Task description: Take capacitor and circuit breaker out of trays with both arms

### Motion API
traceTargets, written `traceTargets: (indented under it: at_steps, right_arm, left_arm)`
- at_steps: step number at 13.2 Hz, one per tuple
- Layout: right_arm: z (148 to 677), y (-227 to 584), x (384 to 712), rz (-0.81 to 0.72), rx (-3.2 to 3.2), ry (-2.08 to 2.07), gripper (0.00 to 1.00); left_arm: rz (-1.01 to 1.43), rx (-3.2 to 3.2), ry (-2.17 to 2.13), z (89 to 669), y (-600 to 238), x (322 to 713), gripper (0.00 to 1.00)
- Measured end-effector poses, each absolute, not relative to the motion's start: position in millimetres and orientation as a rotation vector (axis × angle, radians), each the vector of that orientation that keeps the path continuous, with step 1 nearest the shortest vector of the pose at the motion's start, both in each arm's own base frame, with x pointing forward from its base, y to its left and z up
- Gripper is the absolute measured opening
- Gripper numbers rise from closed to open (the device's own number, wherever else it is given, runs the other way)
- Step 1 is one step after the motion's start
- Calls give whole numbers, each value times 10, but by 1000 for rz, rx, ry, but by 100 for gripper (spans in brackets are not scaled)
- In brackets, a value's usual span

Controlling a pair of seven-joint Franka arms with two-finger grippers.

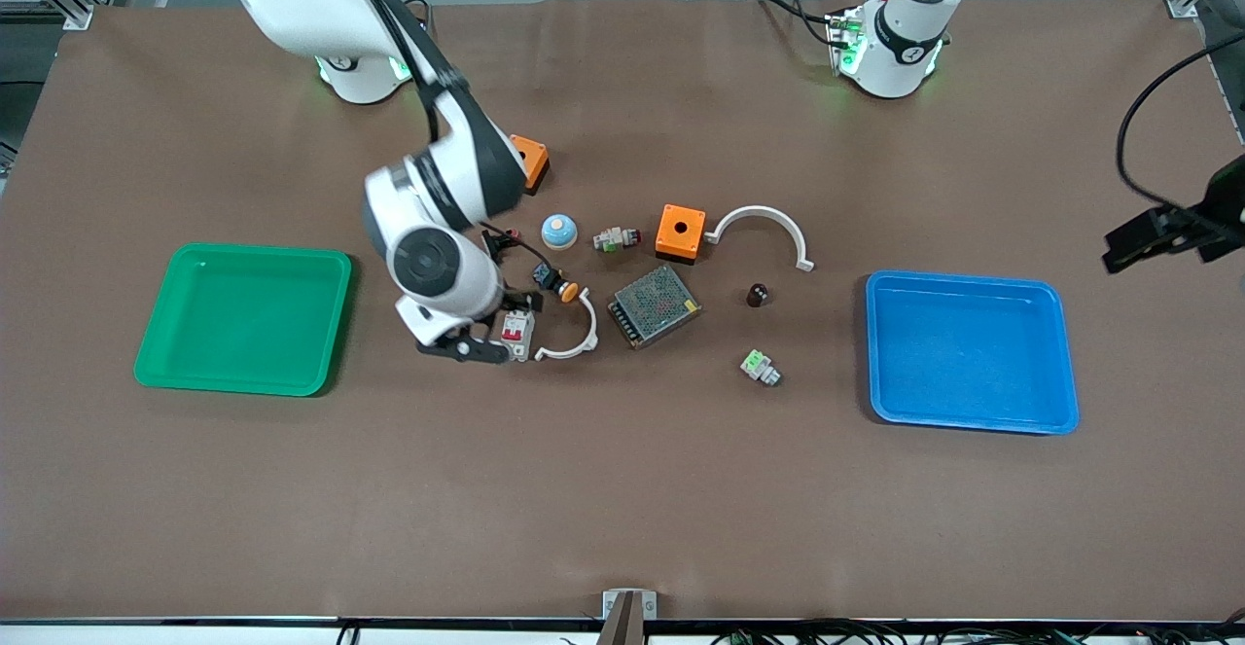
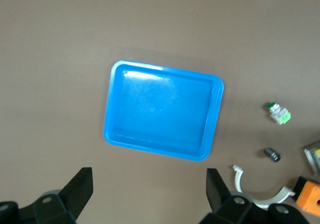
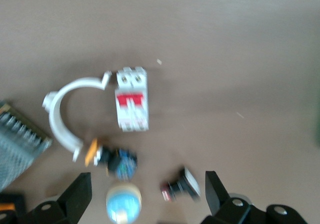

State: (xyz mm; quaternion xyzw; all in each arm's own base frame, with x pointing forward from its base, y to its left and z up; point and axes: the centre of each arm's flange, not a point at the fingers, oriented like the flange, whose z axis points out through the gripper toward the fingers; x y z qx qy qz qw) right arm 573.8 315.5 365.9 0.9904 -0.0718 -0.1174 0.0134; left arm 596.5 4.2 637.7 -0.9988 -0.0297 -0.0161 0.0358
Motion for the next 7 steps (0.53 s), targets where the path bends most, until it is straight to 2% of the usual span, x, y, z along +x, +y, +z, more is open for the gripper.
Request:
traceTargets:
  at_steps: [4, 7]
  right_arm:
    - [5077, 2521, 5341, -399, 3113, -191, 100]
    - [5476, 1760, 5195, -374, 3144, -121, 100]
  left_arm:
    - [-18, -3067, 26, 6481, 96, 5622, 100]
    - [17, -3065, 59, 6447, -6, 5422, 100]
